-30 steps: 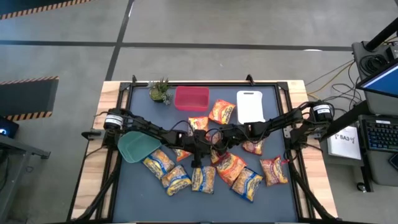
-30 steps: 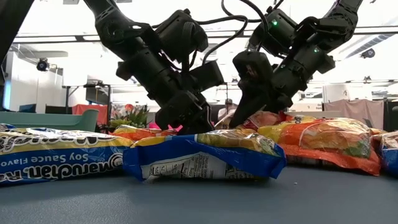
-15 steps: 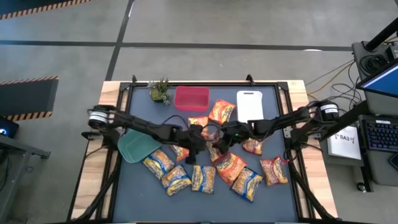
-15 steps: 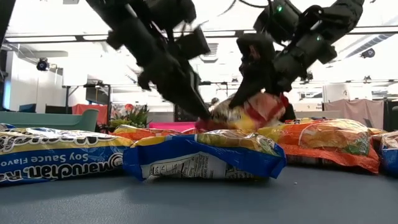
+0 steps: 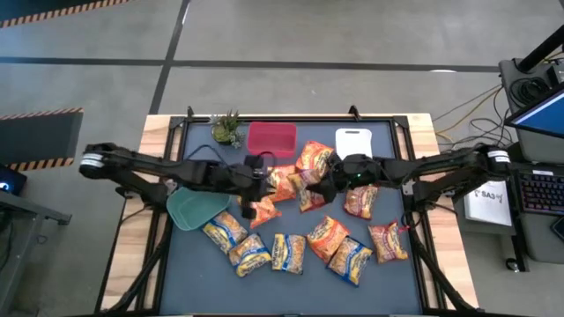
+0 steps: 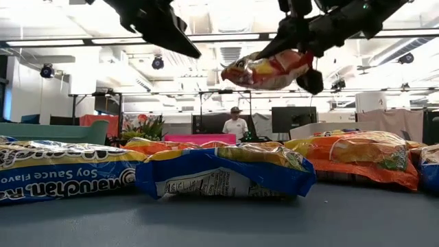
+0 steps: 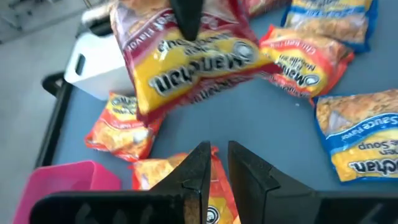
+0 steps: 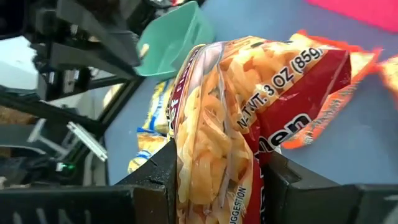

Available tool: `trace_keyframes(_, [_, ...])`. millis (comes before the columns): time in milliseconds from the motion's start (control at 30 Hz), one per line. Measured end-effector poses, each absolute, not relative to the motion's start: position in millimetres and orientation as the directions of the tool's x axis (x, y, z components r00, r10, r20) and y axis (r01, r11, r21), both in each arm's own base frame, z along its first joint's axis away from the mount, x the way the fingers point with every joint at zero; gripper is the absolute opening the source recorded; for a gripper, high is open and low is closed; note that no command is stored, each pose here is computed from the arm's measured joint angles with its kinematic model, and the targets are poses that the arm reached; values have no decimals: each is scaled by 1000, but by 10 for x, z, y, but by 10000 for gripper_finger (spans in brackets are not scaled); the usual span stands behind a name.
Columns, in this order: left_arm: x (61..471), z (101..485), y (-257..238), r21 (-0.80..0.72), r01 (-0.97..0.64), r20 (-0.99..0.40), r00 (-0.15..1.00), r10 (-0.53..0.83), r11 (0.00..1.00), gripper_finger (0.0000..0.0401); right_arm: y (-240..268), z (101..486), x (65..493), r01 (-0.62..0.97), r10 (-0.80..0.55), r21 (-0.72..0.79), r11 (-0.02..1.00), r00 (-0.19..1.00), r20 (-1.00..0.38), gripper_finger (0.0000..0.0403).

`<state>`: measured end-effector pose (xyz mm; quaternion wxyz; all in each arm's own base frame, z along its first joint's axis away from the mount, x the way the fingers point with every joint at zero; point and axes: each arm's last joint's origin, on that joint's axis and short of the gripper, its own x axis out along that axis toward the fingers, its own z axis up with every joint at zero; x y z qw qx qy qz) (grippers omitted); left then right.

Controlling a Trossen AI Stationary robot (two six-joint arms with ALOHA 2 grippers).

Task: Sort Maruchan noodles
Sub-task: Put the red noodle pack into the white bin

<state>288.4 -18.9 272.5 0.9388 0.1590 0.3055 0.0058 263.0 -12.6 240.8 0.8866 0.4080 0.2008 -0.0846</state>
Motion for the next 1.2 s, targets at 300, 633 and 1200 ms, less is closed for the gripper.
trace_keyframes(300, [2582,2595,-167,271,27,-443,891,100,962,38,-405,2988,2566,598,-221,414,686,713,-665,123])
trace_keyframes(633, [2487,2640,-156,266,18,-428,898,101,964,38,-1052,3209,2469,542,-292,-71,838,334,-896,123])
trace_keyframes(1200, [2496,2600,-157,263,23,-453,886,102,964,38,-1568,2641,2431,-125,-253,-254,959,17,-967,123])
